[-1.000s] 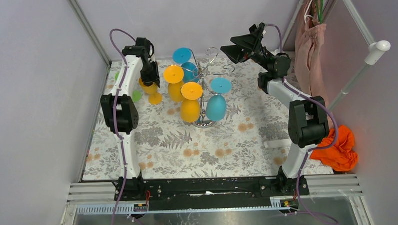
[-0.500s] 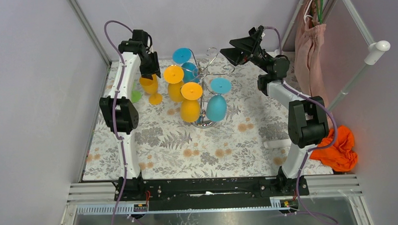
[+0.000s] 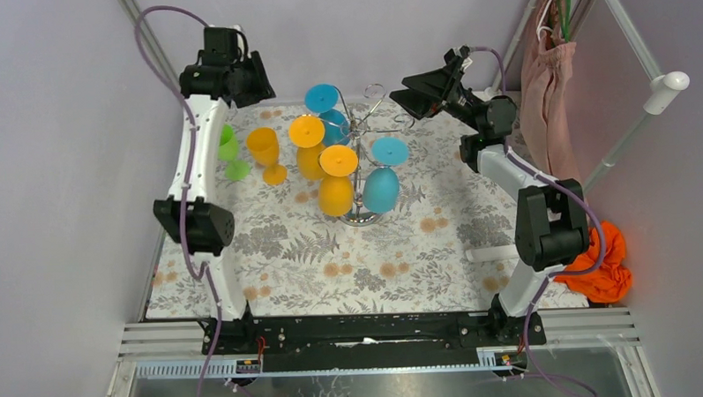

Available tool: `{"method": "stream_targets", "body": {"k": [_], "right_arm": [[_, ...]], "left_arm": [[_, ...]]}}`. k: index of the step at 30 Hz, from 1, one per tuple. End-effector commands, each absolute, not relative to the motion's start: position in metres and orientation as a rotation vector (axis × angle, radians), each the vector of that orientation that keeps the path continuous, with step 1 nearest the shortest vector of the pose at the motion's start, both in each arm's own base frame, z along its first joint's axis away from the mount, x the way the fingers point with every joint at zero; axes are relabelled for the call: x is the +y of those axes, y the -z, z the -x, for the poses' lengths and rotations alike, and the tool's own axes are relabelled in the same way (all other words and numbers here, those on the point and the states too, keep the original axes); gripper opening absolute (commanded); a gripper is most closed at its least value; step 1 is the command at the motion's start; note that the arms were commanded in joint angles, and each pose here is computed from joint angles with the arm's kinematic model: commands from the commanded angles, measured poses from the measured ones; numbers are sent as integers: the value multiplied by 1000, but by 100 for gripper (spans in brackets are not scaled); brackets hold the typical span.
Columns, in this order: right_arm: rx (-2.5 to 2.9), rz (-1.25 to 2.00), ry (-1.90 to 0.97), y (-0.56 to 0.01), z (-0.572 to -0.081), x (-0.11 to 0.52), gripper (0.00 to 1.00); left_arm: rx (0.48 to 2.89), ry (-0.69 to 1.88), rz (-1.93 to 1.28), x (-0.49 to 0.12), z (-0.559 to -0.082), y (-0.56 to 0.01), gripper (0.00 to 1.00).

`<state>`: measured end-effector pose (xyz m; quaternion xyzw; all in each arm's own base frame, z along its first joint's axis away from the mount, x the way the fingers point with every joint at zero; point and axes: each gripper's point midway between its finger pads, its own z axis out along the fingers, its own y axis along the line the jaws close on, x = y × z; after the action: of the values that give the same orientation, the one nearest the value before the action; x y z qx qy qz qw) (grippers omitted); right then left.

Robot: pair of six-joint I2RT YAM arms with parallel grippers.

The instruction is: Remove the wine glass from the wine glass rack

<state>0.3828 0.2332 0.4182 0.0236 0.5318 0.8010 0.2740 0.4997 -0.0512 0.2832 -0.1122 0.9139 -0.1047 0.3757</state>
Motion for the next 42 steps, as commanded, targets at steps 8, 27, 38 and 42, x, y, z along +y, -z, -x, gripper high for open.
{"method": "stream_targets", "body": {"k": [8, 27, 38, 42], "right_arm": [[1412, 31, -2111, -429, -363, 232, 75], [1427, 16, -2109, -422, -368, 233, 74], [1426, -4, -2113, -420, -373, 233, 74], [1419, -7, -2120, -419, -373, 233, 74]], "left_arm": [[1861, 949, 271, -110, -479, -386, 56], [1728, 1367, 189, -149, -473, -376, 57], [1733, 1422, 146, -157, -460, -372, 57], [1754, 1428, 128, -164, -454, -367, 54]]}}
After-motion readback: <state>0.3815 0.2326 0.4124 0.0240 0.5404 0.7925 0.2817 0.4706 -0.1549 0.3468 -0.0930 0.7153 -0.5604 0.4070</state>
